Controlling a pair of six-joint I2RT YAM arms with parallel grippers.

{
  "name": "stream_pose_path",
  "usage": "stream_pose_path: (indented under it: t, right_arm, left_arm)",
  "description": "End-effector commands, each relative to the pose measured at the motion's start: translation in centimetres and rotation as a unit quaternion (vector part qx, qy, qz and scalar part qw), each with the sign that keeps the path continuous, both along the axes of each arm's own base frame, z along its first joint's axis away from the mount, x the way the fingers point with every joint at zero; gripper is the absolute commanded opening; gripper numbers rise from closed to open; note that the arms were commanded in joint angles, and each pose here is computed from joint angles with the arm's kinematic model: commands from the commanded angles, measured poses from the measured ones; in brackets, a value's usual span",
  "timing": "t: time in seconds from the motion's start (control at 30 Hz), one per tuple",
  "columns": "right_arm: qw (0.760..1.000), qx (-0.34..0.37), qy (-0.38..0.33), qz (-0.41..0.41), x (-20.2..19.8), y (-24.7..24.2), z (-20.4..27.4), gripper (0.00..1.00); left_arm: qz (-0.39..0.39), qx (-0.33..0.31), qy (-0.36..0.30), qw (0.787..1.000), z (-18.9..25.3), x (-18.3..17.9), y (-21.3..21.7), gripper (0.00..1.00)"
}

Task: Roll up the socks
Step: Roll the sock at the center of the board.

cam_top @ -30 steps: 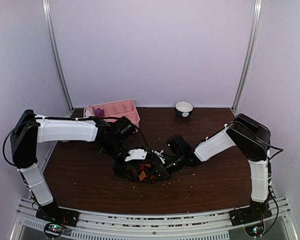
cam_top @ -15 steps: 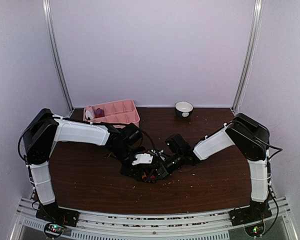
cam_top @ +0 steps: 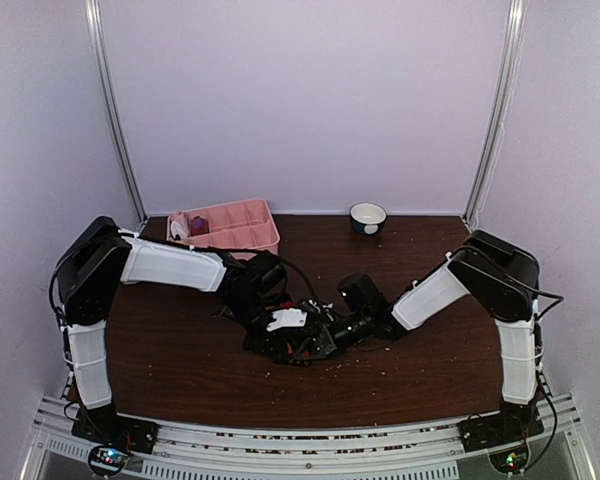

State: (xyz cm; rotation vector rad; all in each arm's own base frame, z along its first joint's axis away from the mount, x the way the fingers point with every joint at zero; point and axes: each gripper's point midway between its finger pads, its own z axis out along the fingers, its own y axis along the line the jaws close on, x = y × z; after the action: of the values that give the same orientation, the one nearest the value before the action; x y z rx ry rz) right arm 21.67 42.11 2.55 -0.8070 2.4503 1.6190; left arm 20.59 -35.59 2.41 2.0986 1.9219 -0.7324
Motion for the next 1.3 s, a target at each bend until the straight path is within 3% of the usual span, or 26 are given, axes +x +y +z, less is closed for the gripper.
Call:
stream_pose_path:
  t: [0.0, 0.17, 0.37, 0.53, 0.67, 0.7, 0.73, 0.77, 0.8, 0.9, 1.0, 1.1, 1.2, 1.27]
  right_arm:
    - [0.996, -0.057, 0.009, -0.061, 0.1, -1.7, -3.5, 0.13]
    - [0.996, -0.010, -0.046, -0.079, 0.8, -1.8, -1.0, 0.25]
    - [0.986, -0.002, -0.136, -0.099, 1.3, -3.4, 0.6, 0.26]
    - [0.960, 0.011, -0.251, -0.123, 0.8, -6.8, 2.5, 0.28]
    - [0.926, 0.013, -0.362, -0.111, -0.5, -8.1, 4.5, 0.38]
    - [0.916, -0.007, -0.386, -0.106, -0.4, -8.3, 4.6, 0.46]
    - [0.907, -0.036, -0.409, -0.099, -0.4, -8.5, 4.3, 0.77]
    - [0.893, -0.068, -0.435, -0.096, -0.2, -8.8, 4.3, 0.97]
    - [0.875, -0.092, -0.466, -0.096, 0.0, -9.2, 4.7, 1.00]
    - [0.832, -0.142, -0.500, -0.193, 2.2, -12.2, 6.5, 1.00]
    - [0.800, -0.148, -0.465, -0.350, 4.0, -16.7, 8.1, 1.00]
    - [0.813, -0.063, -0.407, -0.411, 4.0, -18.2, 9.0, 1.00]
    - [0.828, -0.088, -0.481, -0.275, 2.2, -14.1, 7.9, 1.00]
    - [0.803, -0.105, -0.544, -0.218, 0.7, -12.5, 7.6, 1.00]
  left_arm:
    - [0.038, 0.022, 0.083, 0.996, -1.9, 0.1, 0.9, 0.15]
    - [0.065, 0.039, 0.149, 0.986, -2.4, 0.5, 1.5, 0.13]
    - [0.078, 0.062, 0.210, 0.973, -3.4, -0.2, 2.1, 0.12]
    - [0.084, 0.075, 0.248, 0.962, -3.6, -0.4, 2.5, 0.14]
    - [0.088, 0.088, 0.273, 0.954, -3.9, -0.5, 2.7, 0.16]
    - [0.091, 0.091, 0.279, 0.952, -3.9, -0.3, 2.7, 0.16]
    - [0.095, 0.095, 0.287, 0.949, -4.0, -0.3, 2.7, 0.16]
    - [0.098, 0.096, 0.296, 0.945, -4.1, -0.2, 2.7, 0.17]
    - [0.100, 0.094, 0.301, 0.944, -4.0, 0.0, 2.7, 0.17]
    - [0.105, 0.102, 0.304, 0.941, -4.3, 0.2, 3.0, 0.17]
    - [0.103, 0.108, 0.301, 0.942, -4.5, 0.3, 3.2, 0.18]
    - [0.098, 0.116, 0.297, 0.943, -4.6, 0.4, 3.3, 0.19]
    - [0.096, 0.119, 0.294, 0.943, -4.6, 0.4, 3.5, 0.21]
    - [0.090, 0.119, 0.298, 0.943, -4.3, 0.2, 3.4, 0.22]
